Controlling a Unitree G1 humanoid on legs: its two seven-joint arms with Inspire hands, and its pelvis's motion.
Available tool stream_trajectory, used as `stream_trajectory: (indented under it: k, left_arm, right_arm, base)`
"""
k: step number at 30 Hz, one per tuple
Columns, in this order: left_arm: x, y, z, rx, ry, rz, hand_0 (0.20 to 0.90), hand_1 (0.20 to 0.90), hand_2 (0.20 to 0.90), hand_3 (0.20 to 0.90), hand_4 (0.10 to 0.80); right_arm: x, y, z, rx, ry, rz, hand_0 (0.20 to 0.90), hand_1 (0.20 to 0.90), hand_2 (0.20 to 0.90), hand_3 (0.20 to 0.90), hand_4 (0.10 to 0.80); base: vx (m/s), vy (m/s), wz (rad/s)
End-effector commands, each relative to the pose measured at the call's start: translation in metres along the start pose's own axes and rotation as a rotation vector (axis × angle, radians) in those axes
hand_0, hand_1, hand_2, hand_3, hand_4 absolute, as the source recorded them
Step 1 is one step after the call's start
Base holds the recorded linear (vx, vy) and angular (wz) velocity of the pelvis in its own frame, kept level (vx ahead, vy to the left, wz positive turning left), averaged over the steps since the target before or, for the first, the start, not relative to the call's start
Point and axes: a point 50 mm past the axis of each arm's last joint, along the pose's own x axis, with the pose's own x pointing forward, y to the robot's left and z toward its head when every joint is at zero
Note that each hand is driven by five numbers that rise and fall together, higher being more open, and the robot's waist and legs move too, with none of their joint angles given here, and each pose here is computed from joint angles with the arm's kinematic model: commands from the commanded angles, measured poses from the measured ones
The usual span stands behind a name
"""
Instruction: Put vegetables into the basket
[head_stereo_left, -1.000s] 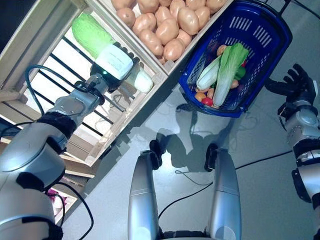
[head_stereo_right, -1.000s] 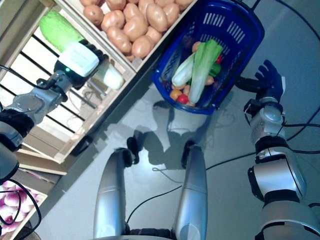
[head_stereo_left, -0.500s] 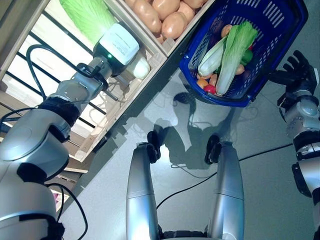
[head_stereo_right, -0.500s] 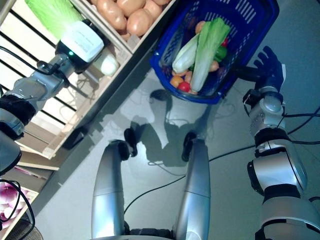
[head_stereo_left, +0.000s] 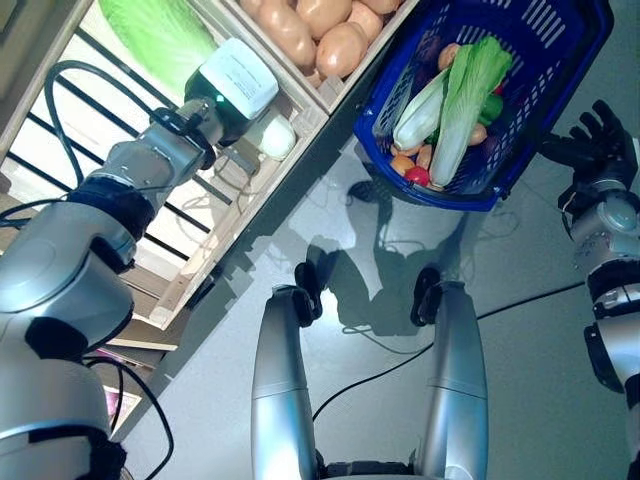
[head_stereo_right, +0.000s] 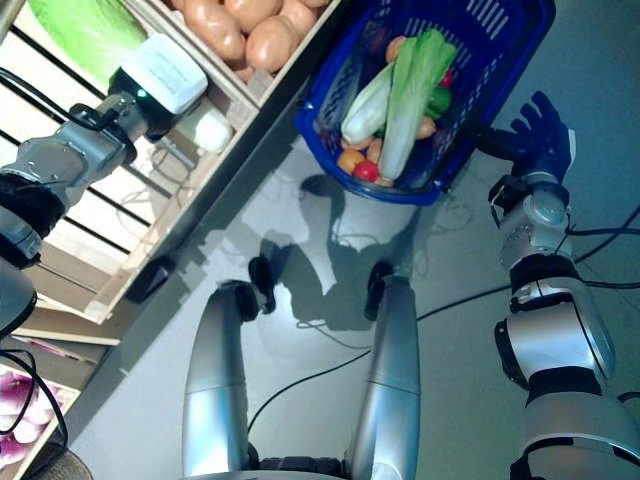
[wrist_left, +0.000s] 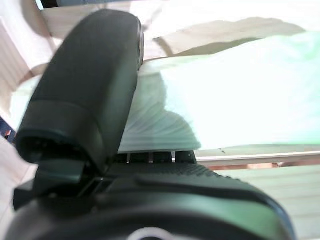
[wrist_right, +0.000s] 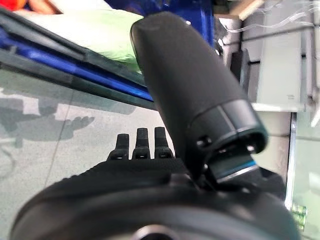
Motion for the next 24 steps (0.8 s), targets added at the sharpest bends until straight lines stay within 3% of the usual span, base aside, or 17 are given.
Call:
stream_trajectory:
  k: [1,6,12,24]
  left_arm:
    - [-0.011,-0.01,-0.011,-0.047,0.01,0.023,0.3,0.3,0.3,0.3,0.4]
    - [-0.022,-0.011,-0.018,-0.347,0.087,0.173,0.3,0.3,0.3,0.3,0.4]
    - [-0.046,-0.024,-0.003,-0.646,0.051,0.328,0.3,0.3,0.3,0.3,0.4]
    - [-0.074,-0.048,0.037,-0.869,-0.014,0.307,0.3,0.3,0.3,0.3,0.4]
  right_arm:
    - [0.005,-0.005,0.05,0.05,-0.207,0.031,0.9,0.9,0.9,0.9,0.8]
    - [0.002,0.003,0.039,0.026,-0.189,0.125,0.9,0.9,0.9,0.9,0.8]
    - [-0.021,0.002,-0.008,-0.063,-0.135,0.231,0.9,0.9,0.9,0.9,0.8]
    - [-0.066,0.021,-0.085,-0.028,0.072,0.42,0.9,0.9,0.9,0.9,0.8]
  base:
    - [0.01,0.022,-0.04]
    - [0.018,0.009,0.02]
    - [0.115,-0.026,0.02]
    - [0.197,-0.031,0.09]
